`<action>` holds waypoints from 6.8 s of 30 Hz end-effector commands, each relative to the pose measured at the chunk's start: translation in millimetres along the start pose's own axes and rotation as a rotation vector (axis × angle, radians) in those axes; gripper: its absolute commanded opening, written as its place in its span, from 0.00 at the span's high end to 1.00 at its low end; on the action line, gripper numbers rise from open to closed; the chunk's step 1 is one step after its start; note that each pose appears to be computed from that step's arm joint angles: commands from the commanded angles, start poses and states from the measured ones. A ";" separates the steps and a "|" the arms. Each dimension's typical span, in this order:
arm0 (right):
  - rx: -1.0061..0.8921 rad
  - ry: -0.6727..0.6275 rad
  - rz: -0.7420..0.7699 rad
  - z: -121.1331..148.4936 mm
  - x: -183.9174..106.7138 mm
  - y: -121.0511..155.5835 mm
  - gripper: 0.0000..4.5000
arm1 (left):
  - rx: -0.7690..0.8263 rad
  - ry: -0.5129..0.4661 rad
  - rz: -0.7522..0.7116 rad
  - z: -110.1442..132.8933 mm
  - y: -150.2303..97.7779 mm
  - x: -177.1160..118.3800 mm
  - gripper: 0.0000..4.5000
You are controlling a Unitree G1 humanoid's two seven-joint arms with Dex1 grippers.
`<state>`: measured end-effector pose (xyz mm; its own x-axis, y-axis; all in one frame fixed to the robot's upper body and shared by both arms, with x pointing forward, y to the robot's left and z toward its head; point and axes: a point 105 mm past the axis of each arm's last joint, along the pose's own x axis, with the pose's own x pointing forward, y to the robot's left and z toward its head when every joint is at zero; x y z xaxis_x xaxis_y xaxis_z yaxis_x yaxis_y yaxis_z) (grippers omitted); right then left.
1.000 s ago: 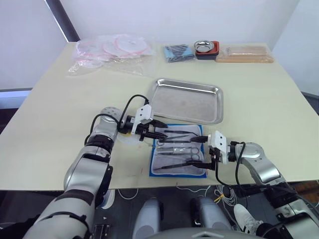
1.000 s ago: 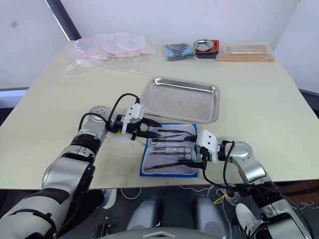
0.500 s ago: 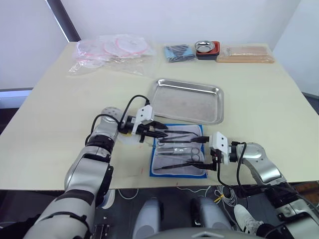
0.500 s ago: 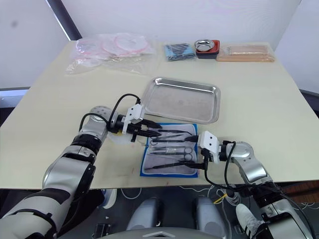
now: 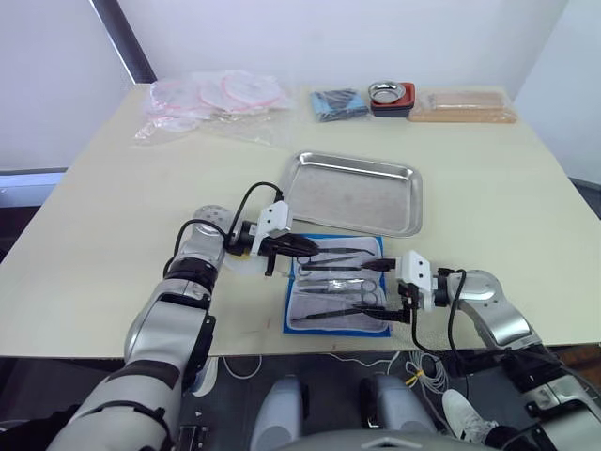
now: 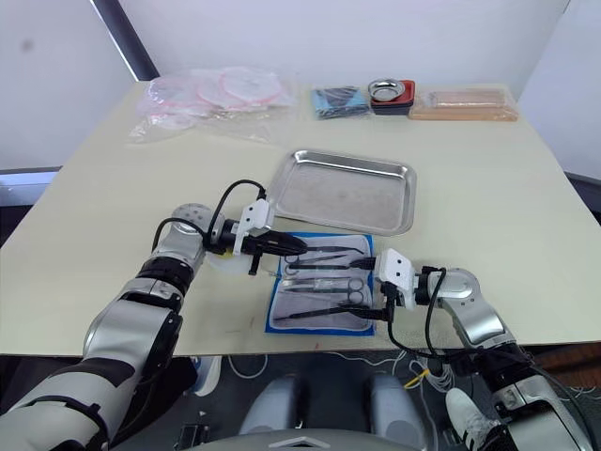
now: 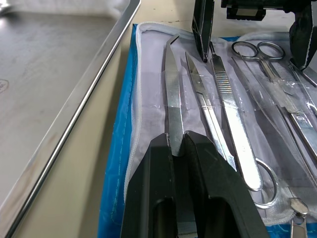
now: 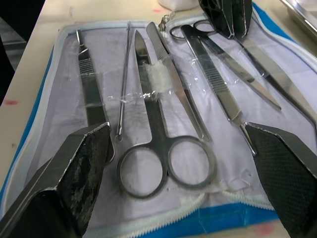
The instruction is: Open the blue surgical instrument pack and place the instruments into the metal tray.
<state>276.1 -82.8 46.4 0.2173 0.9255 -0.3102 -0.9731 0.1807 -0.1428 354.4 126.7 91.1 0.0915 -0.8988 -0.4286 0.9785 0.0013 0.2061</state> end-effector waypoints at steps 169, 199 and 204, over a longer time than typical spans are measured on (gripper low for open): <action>0.210 0.325 0.055 -86.3 -1.0 32.6 0.00 | -0.374 -0.224 1.090 45.0 65.7 -33.2 0.76; 0.170 0.306 0.109 -88.7 -15.9 26.4 0.00 | -0.068 -0.023 0.182 38.6 -49.7 -113.4 0.61; 0.172 0.302 0.111 -89.0 -15.7 27.8 0.00 | -0.045 -0.014 0.072 51.0 -59.6 -127.6 0.37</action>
<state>279.0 -80.3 44.4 0.1320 0.9424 -0.3074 -0.9841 0.0873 -0.1548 281.2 216.5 159.4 0.2002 -0.8894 -0.4110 0.9763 0.1461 0.1595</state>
